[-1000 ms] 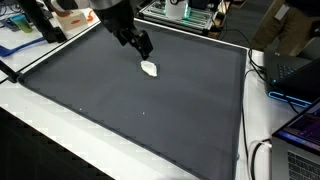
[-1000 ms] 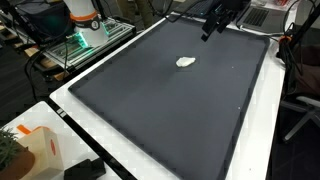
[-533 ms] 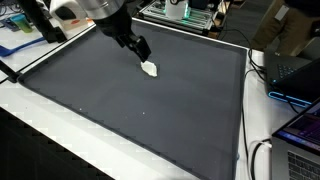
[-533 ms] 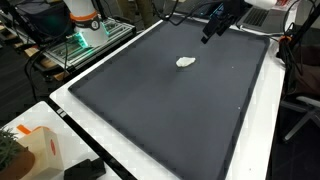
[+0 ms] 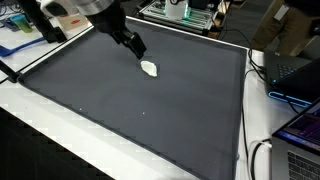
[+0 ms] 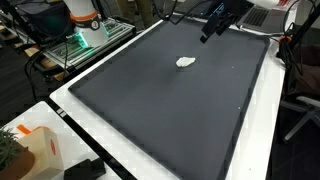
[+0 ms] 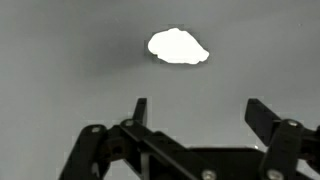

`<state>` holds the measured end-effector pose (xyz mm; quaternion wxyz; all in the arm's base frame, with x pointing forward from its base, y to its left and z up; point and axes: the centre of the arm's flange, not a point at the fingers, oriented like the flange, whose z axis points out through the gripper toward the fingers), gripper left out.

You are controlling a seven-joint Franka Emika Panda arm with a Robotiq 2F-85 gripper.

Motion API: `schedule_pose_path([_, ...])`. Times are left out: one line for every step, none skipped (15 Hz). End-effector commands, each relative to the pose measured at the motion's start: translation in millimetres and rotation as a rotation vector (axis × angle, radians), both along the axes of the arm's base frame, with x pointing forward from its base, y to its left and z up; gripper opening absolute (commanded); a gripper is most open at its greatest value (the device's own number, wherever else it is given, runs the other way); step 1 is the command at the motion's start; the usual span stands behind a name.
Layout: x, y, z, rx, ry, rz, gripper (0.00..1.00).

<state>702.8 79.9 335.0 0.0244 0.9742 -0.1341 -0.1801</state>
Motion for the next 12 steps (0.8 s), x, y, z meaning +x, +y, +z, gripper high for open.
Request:
schedule_pose_path([27.0,-24.5,-3.3,0.039,0.097,-0.021,1.0])
schedule_pose_path([28.1,-29.8,-5.8,0.052,0.121,-0.026,1.0])
schedule_pose_path([29.8,-34.5,-9.9,0.072,0.141,-0.025,1.0])
schedule_pose_path([30.9,-38.7,-13.8,0.09,0.159,-0.025,1.0])
schedule_pose_path([32.1,-42.0,-18.9,0.106,0.161,-0.027,1.0])
schedule_pose_path([33.5,-44.7,-22.9,0.123,0.159,-0.033,1.0])
schedule_pose_path([34.9,-47.0,-27.0,0.135,0.155,-0.037,1.0])
schedule_pose_path([36.6,-49.2,-31.1,0.148,0.153,-0.044,1.0])
schedule_pose_path([37.9,-50.5,-34.7,0.155,0.155,-0.05,1.0])
schedule_pose_path([38.9,-51.9,-38.2,0.165,0.155,-0.057,1.0])
schedule_pose_path([39.9,-52.5,-41.1,0.179,0.147,-0.065,1.0])
schedule_pose_path([41.2,-52.5,-43.2,0.189,0.14,-0.069,1.0])
